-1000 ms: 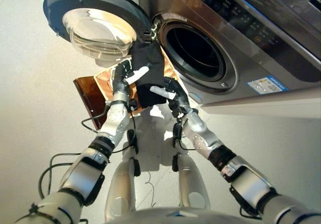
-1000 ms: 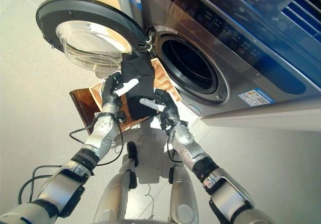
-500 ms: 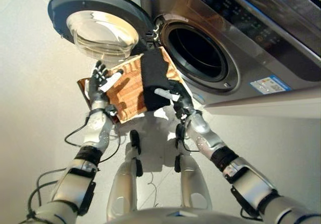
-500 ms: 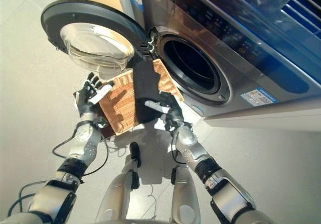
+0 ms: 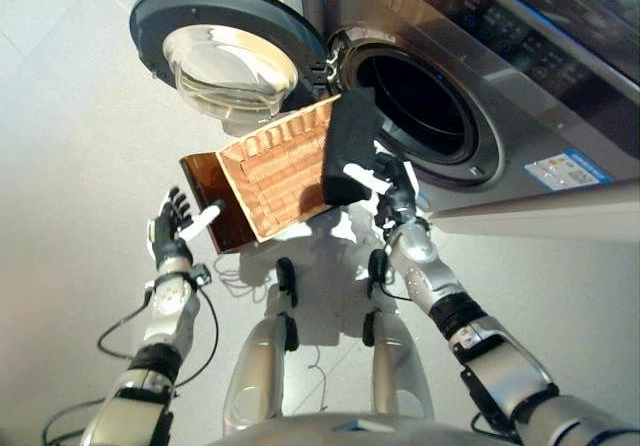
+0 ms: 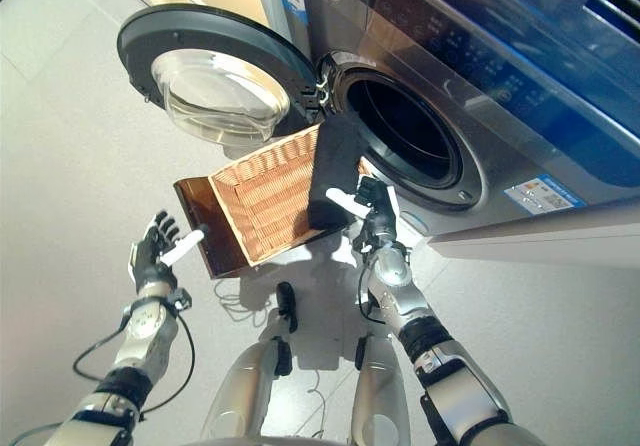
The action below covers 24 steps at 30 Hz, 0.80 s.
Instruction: Pick up the clothes and place them into the washing machine
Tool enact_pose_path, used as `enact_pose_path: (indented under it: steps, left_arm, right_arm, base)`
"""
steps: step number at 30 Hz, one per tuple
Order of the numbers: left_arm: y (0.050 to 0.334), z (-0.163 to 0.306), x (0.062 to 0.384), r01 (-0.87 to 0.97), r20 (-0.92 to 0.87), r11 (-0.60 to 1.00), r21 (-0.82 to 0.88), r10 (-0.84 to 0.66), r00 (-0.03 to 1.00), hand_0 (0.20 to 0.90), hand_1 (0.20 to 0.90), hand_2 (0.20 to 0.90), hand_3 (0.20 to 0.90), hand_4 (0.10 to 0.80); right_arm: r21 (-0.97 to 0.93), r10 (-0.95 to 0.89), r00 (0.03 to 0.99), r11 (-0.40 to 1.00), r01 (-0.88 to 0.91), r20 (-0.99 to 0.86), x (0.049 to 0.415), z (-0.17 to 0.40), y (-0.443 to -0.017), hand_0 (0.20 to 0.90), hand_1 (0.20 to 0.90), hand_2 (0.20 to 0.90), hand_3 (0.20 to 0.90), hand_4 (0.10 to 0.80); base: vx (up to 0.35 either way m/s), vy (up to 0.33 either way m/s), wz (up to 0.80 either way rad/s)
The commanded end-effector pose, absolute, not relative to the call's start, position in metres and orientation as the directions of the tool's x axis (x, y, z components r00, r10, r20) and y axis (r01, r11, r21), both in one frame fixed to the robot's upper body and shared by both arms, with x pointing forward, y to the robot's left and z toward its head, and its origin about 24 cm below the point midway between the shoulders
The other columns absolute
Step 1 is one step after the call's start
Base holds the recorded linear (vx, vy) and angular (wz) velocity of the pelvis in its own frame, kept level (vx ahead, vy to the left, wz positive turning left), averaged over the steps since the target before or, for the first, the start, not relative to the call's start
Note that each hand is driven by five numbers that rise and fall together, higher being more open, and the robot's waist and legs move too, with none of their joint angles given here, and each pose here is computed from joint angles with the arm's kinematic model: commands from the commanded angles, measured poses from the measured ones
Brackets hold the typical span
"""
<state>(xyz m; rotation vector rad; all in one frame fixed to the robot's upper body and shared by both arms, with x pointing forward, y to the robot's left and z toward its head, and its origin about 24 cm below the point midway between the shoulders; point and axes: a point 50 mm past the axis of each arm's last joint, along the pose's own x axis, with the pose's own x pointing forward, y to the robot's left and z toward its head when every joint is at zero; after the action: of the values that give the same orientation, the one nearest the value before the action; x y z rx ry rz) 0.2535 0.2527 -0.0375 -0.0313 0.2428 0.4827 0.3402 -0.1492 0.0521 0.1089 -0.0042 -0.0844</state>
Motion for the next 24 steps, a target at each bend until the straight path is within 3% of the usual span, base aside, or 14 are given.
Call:
enact_pose_path:
  steps: [1, 7, 11, 24]
  left_arm:
    - [0.270, -0.029, 0.248, -0.518, -0.155, 0.851, 0.080, 0.524, 0.837, 0.900, 0.900, 0.900, 0.900, 0.800]
    - [0.279, -0.079, 0.198, -0.598, -0.393, 0.791, 0.127, 0.594, 0.702, 0.900, 0.900, 0.900, 0.900, 0.800]
    - [0.276, -0.093, 0.183, -0.571, -0.456, 0.802, 0.179, 0.581, 0.674, 0.900, 0.900, 0.900, 0.900, 0.800]
    - [0.261, -0.064, 0.211, -0.532, -0.298, 0.844, 0.073, 0.528, 0.795, 0.900, 0.900, 0.900, 0.900, 0.800]
  right_arm:
    - [0.165, -0.105, 0.964, 0.984, 0.066, 0.244, 0.354, 0.104, -0.140, 0.200, 0.200, 0.200, 0.200, 0.300]
    - [0.254, -0.246, 0.931, 0.951, 0.178, 0.269, 0.367, 0.126, -0.156, 0.200, 0.200, 0.200, 0.200, 0.300]
    - [0.297, -0.323, 0.903, 0.925, 0.237, 0.285, 0.373, 0.140, -0.170, 0.200, 0.200, 0.200, 0.200, 0.300]
    - [0.509, -0.667, 0.647, 0.728, 0.460, 0.369, 0.385, 0.239, -0.247, 0.200, 0.200, 0.200, 0.200, 0.300]
  base:
    - [-0.051, -0.007, -0.06]
    - [-0.044, -0.009, 0.08]
    - [-0.015, -0.010, 0.08]
    - [0.022, -0.049, 0.13]
